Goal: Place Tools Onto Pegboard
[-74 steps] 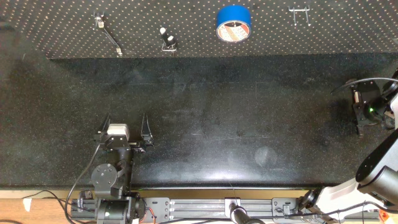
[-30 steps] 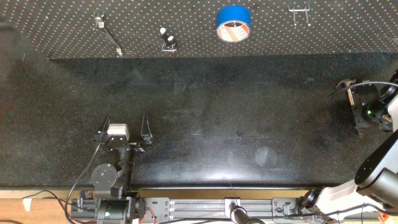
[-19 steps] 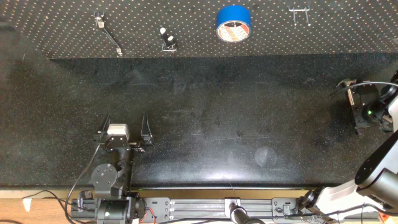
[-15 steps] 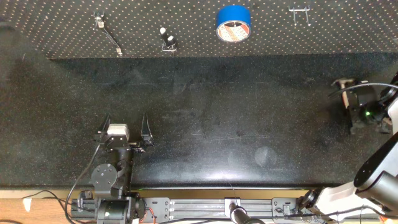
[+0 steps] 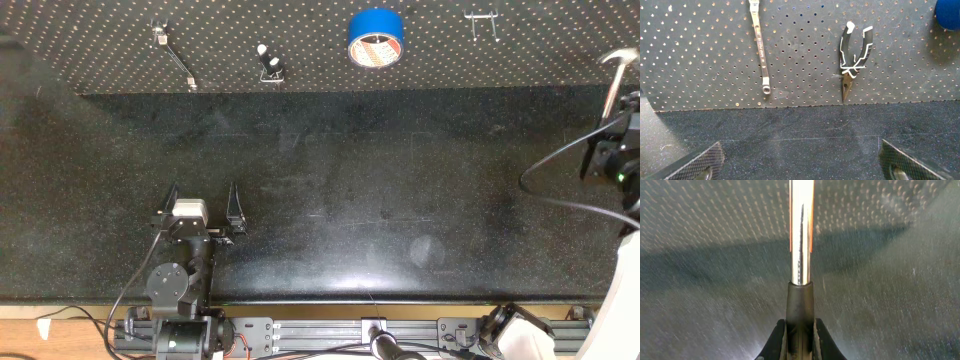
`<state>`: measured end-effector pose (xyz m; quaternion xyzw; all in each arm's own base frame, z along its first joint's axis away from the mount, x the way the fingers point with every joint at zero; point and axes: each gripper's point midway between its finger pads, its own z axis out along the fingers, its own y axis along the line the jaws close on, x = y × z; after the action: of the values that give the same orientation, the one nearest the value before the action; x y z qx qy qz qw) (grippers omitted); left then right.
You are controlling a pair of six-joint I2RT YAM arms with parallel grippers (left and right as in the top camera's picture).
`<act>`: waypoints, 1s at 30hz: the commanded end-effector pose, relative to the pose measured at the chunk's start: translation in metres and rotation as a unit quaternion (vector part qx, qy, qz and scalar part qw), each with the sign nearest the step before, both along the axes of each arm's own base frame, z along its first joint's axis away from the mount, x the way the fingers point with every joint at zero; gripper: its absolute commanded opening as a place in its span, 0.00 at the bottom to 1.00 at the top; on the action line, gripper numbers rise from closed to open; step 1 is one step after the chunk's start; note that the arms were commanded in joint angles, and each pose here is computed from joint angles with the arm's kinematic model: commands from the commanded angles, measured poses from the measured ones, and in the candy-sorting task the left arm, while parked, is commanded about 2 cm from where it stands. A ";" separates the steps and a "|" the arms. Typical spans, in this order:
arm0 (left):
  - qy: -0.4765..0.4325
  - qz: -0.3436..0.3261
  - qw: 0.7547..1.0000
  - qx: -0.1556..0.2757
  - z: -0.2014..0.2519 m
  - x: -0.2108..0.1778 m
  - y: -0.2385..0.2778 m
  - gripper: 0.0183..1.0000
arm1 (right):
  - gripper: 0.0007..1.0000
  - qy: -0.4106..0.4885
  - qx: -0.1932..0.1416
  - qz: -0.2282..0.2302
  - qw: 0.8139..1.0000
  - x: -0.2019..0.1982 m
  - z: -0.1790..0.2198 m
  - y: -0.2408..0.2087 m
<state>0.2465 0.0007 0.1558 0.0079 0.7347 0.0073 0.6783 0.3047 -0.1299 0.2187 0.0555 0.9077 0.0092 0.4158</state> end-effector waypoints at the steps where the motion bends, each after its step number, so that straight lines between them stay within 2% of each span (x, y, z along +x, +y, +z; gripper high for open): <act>1: 0.000 -0.007 1.000 0.004 -0.001 -0.001 -0.002 1.00 | 0.07 -0.106 0.090 0.052 0.989 0.028 0.045 0.036; 4: 0.000 -0.007 1.000 0.004 -0.001 -0.001 -0.002 1.00 | 0.07 -0.141 0.090 0.072 0.983 0.044 0.063 0.052; 7: 0.000 -0.007 1.000 0.004 0.000 -0.001 -0.002 1.00 | 0.07 -0.143 0.088 0.044 0.985 0.060 0.067 0.068; 9: 0.000 -0.007 1.000 0.004 -0.001 -0.001 -0.002 1.00 | 0.07 -0.141 0.078 0.050 0.986 0.065 0.066 0.081; 12: 0.000 -0.007 1.000 0.004 -0.001 -0.001 -0.002 1.00 | 0.07 -0.147 0.058 0.061 0.986 0.073 0.070 0.103; 21: 0.000 -0.007 1.000 0.004 0.000 -0.001 -0.002 1.00 | 0.07 -0.112 -0.015 0.005 0.994 0.077 0.052 0.121; 23: 0.000 -0.007 1.000 0.004 0.000 -0.001 -0.002 1.00 | 0.08 -0.094 -0.016 0.007 0.995 0.083 0.039 0.124; 25: 0.000 -0.007 1.000 0.004 0.000 -0.001 -0.002 1.00 | 0.07 -0.067 -0.005 0.007 0.998 0.091 0.018 0.126; 30: 0.000 -0.007 1.000 0.004 -0.001 -0.001 -0.002 1.00 | 0.07 -0.039 0.015 0.032 0.999 0.101 -0.006 0.137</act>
<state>0.2465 0.0007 0.1558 0.0079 0.7347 0.0073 0.6783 0.4000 0.0014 0.2138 0.0311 0.8925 0.0238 0.4494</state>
